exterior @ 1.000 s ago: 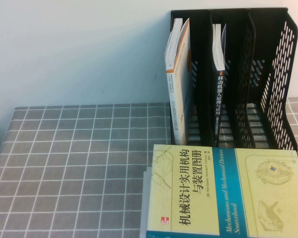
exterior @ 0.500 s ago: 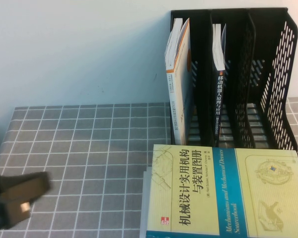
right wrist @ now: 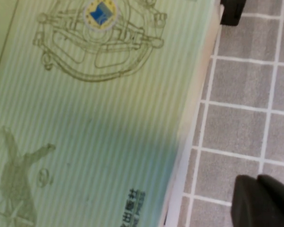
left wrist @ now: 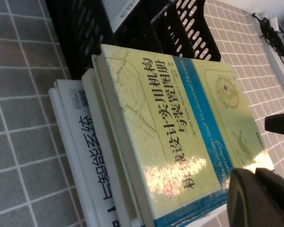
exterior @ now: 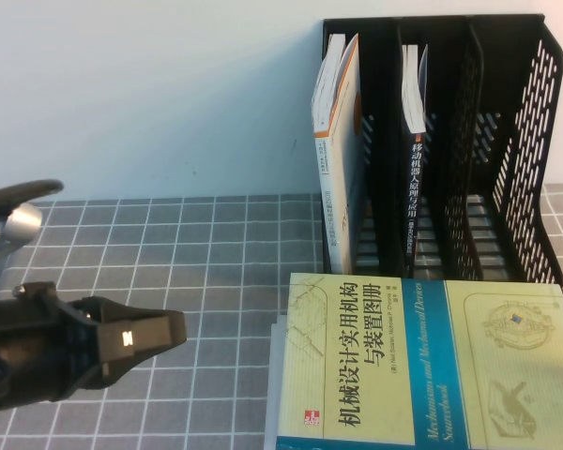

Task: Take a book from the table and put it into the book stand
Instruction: Push book with right arm

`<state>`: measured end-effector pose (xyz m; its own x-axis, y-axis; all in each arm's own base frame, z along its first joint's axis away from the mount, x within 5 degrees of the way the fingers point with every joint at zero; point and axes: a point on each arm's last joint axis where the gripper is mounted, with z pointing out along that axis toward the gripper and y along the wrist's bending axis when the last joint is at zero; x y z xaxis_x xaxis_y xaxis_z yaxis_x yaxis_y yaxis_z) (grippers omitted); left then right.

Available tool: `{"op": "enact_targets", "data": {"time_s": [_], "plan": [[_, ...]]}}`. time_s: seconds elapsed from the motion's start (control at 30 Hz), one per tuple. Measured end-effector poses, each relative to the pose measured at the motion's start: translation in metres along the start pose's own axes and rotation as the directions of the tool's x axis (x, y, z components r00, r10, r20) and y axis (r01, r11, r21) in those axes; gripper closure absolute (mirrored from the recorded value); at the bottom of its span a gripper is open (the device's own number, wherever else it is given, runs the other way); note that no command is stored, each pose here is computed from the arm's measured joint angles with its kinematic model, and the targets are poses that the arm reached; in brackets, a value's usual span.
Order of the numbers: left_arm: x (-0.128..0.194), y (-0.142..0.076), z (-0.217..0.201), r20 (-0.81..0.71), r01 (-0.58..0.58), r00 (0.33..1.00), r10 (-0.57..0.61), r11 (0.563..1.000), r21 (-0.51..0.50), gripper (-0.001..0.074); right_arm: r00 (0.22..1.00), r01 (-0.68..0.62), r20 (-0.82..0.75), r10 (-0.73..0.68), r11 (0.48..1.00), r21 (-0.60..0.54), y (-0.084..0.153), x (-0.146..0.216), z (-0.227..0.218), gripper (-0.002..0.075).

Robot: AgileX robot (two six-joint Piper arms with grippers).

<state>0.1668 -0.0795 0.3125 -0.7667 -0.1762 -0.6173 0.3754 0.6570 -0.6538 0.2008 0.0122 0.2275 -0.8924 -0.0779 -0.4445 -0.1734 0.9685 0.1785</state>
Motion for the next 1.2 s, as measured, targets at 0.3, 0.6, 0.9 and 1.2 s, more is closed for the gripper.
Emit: {"op": "enact_targets", "data": {"time_s": [0.3,0.6,0.9,1.2], "plan": [[-0.004,0.005,0.004,0.023,0.004,1.000,-0.003,1.000,-0.024,0.0736,1.000,-0.027,-0.008,0.026,0.994,-0.108,0.002,-0.009,0.025,0.0731],[-0.009,0.003,0.004,0.083,0.055,0.995,-0.055,0.998,0.002,0.0737,0.998,-0.034,0.044,0.041,0.986,-0.160,0.005,-0.015,0.027,0.0731],[-0.017,0.018,0.014,0.119,0.120,0.986,-0.113,0.991,-0.054,0.0737,0.996,-0.058,0.061,0.070,0.981,-0.187,0.009,-0.017,0.027,0.0731],[-0.017,0.051,0.052,0.003,0.224,0.975,-0.224,0.973,-0.065,0.0729,0.998,0.000,0.054,0.012,0.976,-0.217,0.038,-0.021,0.049,0.0731]]}}
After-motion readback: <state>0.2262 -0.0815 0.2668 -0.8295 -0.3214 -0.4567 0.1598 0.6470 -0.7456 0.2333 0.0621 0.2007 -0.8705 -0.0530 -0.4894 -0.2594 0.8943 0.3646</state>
